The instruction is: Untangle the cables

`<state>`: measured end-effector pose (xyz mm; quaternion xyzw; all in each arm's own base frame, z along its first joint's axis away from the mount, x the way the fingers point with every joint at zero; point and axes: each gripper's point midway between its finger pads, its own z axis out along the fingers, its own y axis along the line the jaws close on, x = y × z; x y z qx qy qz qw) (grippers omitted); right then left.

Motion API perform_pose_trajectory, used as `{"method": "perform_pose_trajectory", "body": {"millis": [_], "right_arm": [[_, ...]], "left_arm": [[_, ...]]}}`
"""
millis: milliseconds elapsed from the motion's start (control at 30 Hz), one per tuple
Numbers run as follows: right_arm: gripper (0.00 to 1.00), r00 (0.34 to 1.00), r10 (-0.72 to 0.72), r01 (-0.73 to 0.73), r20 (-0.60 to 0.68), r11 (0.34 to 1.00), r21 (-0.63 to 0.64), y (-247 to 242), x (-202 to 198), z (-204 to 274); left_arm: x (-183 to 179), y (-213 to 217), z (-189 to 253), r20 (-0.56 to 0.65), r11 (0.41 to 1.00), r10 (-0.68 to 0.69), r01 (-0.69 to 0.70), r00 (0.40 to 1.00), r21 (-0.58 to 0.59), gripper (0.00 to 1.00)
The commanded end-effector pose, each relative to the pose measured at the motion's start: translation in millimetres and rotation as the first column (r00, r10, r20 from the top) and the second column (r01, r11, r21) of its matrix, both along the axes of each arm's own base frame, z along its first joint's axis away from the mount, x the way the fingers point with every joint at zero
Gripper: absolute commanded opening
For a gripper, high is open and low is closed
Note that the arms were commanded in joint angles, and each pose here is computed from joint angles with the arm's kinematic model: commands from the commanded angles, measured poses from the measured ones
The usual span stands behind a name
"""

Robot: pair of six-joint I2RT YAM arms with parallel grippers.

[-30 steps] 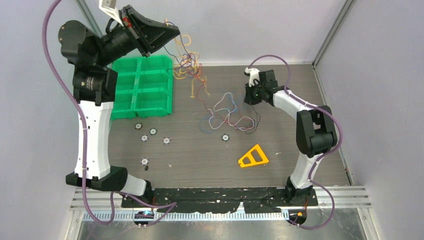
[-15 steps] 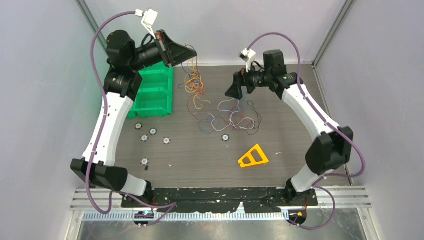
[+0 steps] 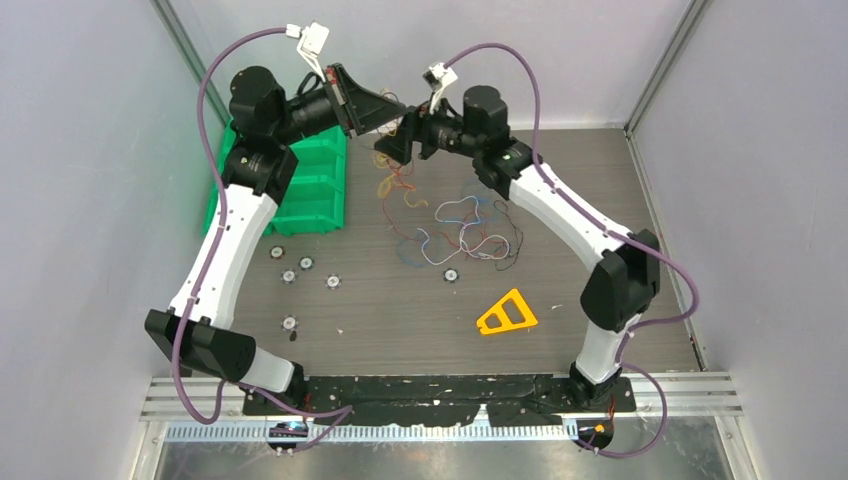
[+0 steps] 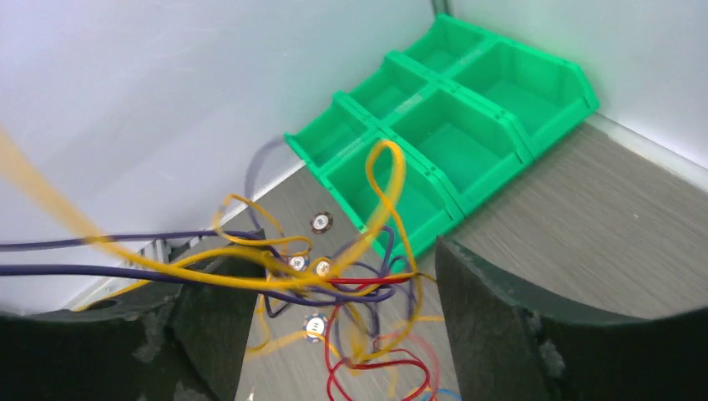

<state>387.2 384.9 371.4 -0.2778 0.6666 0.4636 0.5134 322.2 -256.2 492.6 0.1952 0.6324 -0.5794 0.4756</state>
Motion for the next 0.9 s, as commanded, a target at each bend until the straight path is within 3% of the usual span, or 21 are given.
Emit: {"method": "perform_pose_trajectory", "body": {"millis": [0,100,200,267,300,500,867], "right_arm": [[0.62,0.989,-0.147,0.148,0.01,0.989,-0.031,11.5,29.4,-25.5],[0.5,0.963,-0.269,0.265,-0.019,0.956,-0.127,-9.6,48.4,-78.0],[0.47,0.951,-0.293,0.268,-0.101,0.941,-0.209,-38.9,48.7,-139.5],[0.39,0.947,-0.292,0.25,-0.133,0.932,-0.262,-56.8,44.0,-171.4],[0.31,0.944,-0.3,0.255,-0.139,0.927,-0.275,-67.5,45.9,-178.1],[0.06,0.936,-0.303,0.216,-0.182,0.898,-0.384,-132.5,35.4,-226.5],[0.05,0.854,-0.464,0.202,-0.236,0.712,-0.672,-267.1,39.4,-297.3]], "left_arm": [[-24.3,2.9,44.6,0.13,0.997,-0.031,0.04,0.991,-0.062,0.0],[-33.5,12.3,66.7,0.187,0.996,-0.02,0.036,0.982,-0.079,0.0],[-38.9,27.0,88.4,0.225,0.995,0.01,0.013,0.974,-0.102,0.0],[-41.1,36.0,101.7,0.247,0.993,0.032,-0.002,0.968,-0.121,0.0],[-42.8,40.1,108.3,0.262,0.992,0.045,-0.011,0.964,-0.128,0.0],[-49.3,56.5,133.4,0.335,0.99,0.09,-0.047,0.938,-0.134,0.0],[-65.1,89.3,178.1,0.462,0.977,0.201,-0.142,0.864,-0.159,0.0]]}}
